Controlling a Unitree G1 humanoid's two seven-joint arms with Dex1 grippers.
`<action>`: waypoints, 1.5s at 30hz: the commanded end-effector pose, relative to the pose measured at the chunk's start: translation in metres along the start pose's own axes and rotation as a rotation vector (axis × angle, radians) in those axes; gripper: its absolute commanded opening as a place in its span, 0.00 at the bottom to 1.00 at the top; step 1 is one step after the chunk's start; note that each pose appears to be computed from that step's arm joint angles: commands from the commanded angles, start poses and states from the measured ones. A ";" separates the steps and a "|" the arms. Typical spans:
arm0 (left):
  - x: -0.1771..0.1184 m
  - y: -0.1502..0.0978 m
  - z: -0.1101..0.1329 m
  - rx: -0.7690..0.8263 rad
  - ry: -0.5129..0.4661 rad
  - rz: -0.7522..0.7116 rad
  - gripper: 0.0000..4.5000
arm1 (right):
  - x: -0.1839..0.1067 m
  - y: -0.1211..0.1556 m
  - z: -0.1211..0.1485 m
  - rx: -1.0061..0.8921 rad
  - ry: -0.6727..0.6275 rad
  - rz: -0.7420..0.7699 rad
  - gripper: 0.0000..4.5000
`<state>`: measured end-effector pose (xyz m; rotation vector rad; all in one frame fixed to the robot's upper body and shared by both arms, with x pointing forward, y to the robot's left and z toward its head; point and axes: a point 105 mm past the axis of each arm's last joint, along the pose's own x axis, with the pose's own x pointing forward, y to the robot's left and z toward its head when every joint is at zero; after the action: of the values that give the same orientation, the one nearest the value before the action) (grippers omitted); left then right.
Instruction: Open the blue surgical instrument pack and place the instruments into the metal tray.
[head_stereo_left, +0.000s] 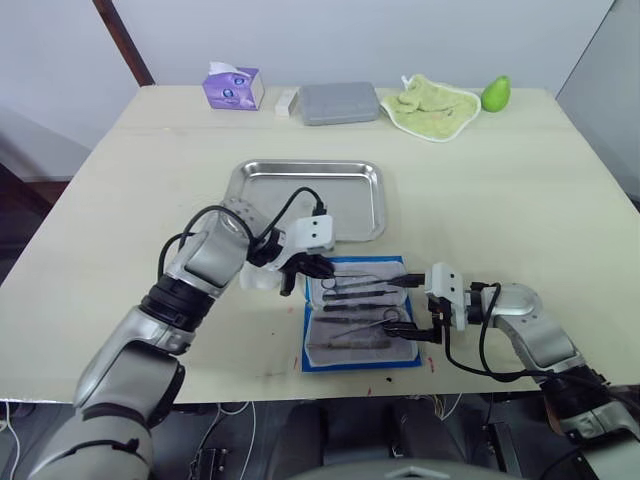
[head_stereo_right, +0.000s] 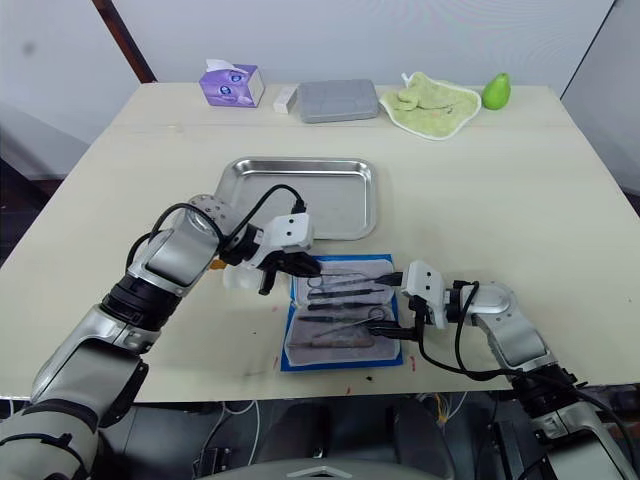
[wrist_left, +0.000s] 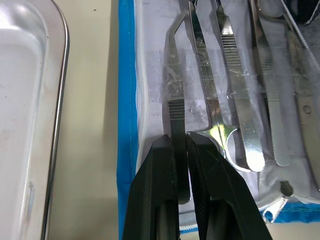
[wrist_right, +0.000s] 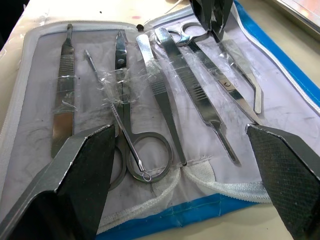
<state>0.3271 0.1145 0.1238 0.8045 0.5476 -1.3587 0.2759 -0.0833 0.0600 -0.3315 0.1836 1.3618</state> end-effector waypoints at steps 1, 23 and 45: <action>-0.017 0.005 0.012 0.043 -0.012 0.039 0.01 | 0.006 0.016 -0.041 0.109 0.152 0.041 1.00; -0.049 -0.004 -0.017 -0.015 0.035 0.077 0.01 | 0.006 0.015 -0.044 0.113 0.164 0.039 1.00; -0.121 -0.005 -0.013 -0.328 -0.325 0.384 0.01 | -0.001 0.014 -0.044 0.126 0.159 0.047 1.00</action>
<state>0.3038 0.2007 0.1916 0.4354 0.3724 -1.0384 0.2771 -0.0836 0.0600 -0.3425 0.1941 1.3763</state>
